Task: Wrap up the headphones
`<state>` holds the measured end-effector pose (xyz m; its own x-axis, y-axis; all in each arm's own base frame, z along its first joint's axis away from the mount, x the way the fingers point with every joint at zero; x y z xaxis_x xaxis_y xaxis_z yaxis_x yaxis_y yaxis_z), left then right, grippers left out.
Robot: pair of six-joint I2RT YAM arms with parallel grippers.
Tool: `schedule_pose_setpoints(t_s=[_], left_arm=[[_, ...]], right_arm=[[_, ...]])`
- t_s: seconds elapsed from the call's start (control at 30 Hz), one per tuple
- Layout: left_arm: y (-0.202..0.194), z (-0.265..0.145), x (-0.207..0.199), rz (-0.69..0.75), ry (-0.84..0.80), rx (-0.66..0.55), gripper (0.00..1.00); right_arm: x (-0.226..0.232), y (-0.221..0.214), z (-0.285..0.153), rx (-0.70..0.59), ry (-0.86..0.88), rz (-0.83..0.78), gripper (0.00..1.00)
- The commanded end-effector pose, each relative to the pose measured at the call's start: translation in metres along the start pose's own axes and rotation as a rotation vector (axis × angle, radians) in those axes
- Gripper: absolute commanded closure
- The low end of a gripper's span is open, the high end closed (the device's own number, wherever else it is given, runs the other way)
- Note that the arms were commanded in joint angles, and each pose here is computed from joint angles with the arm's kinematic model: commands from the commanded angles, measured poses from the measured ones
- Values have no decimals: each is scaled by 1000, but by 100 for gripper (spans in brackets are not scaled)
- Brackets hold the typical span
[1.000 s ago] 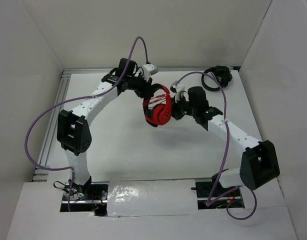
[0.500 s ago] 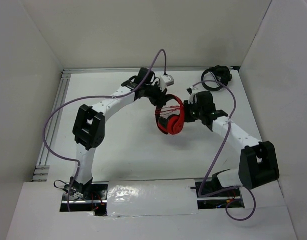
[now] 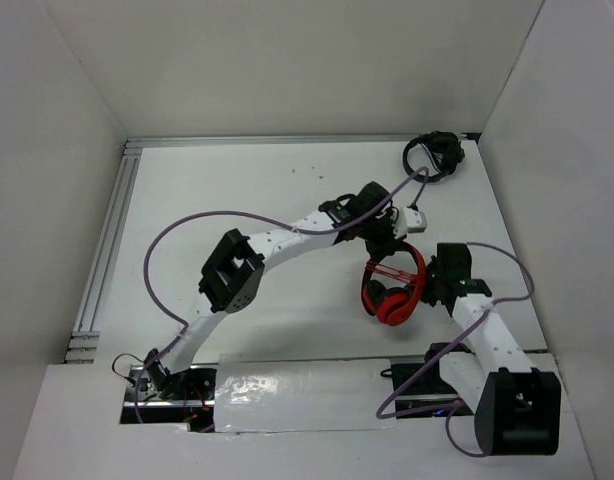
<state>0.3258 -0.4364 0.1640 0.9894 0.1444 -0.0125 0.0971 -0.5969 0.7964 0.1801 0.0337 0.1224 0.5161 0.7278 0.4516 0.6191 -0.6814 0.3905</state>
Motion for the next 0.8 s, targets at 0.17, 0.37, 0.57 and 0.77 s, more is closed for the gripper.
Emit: schedule_pose_setpoints(t_s=[0.17,0.37,0.57,0.77], left_arm=[[5,53,-21,194,91,31,100],[-14,87,-24,260,165,90,100],[-15,89,-24,283,184,74,100],[-34,102,-18,306,227,121,100]], right_arm=[[-40,-16,-14,-57,-250,317,100],[-38,-25,-15,-28,-179,403,86],[-42,-20,-22,-68,-266,404,33],[-39,-18,-39,-104,-243,404,12]])
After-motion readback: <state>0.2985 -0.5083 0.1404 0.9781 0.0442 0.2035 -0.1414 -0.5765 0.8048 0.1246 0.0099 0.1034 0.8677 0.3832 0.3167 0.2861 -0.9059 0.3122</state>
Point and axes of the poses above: each gripper's point midway between its finger pads, its own z axis out along the fingers, its own x axis along the line the jaws close on, y = z × x, the point moved 9 cm from there along -z, back along the fingers, and after that the axes turned 1 degree about -z, right-handed, at the moved point
